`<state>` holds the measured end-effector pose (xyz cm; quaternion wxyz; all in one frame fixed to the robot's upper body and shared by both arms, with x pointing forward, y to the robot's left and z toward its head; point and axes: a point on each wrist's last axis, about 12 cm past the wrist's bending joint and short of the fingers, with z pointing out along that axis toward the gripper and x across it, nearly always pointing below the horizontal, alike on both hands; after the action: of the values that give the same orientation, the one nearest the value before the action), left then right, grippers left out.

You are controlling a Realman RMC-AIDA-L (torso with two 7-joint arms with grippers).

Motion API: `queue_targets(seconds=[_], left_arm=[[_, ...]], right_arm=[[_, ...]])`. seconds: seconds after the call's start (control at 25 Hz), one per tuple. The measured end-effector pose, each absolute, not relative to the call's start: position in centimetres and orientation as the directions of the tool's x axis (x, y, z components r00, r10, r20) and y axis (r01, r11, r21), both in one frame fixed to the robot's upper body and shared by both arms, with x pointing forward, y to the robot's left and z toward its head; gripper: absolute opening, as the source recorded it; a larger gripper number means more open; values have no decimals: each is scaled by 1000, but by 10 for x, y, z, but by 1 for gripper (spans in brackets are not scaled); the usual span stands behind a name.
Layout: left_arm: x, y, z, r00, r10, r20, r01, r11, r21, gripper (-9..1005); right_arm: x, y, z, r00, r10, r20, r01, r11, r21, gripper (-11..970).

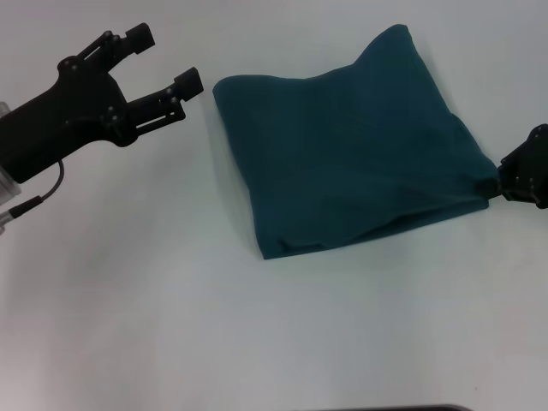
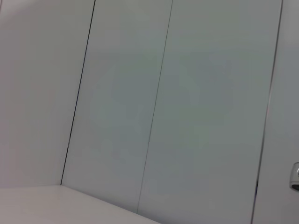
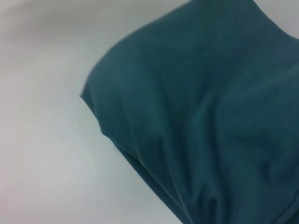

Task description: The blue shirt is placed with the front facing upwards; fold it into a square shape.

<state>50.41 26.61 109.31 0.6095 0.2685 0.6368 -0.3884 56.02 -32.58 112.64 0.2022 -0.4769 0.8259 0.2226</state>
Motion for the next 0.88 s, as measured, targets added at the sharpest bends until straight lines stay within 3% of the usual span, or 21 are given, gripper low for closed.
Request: queue_targets(seconds=[0.48, 0.68, 0.88], left_arm=[[502, 266, 1094, -105, -127, -986, 824, 544, -158, 950], [499, 267, 1095, -101, -131, -986, 833, 531, -155, 949], [496, 269, 1096, -94, -136, -986, 838, 525, -152, 949]], right_arm=[[568, -329, 1127, -541, -705, -458, -832, 529, 168, 68], [563, -329, 1141, -573, -679, -460, -816, 523, 245, 95], [564, -340, 1151, -594, -652, -472, -793, 573, 207, 156]])
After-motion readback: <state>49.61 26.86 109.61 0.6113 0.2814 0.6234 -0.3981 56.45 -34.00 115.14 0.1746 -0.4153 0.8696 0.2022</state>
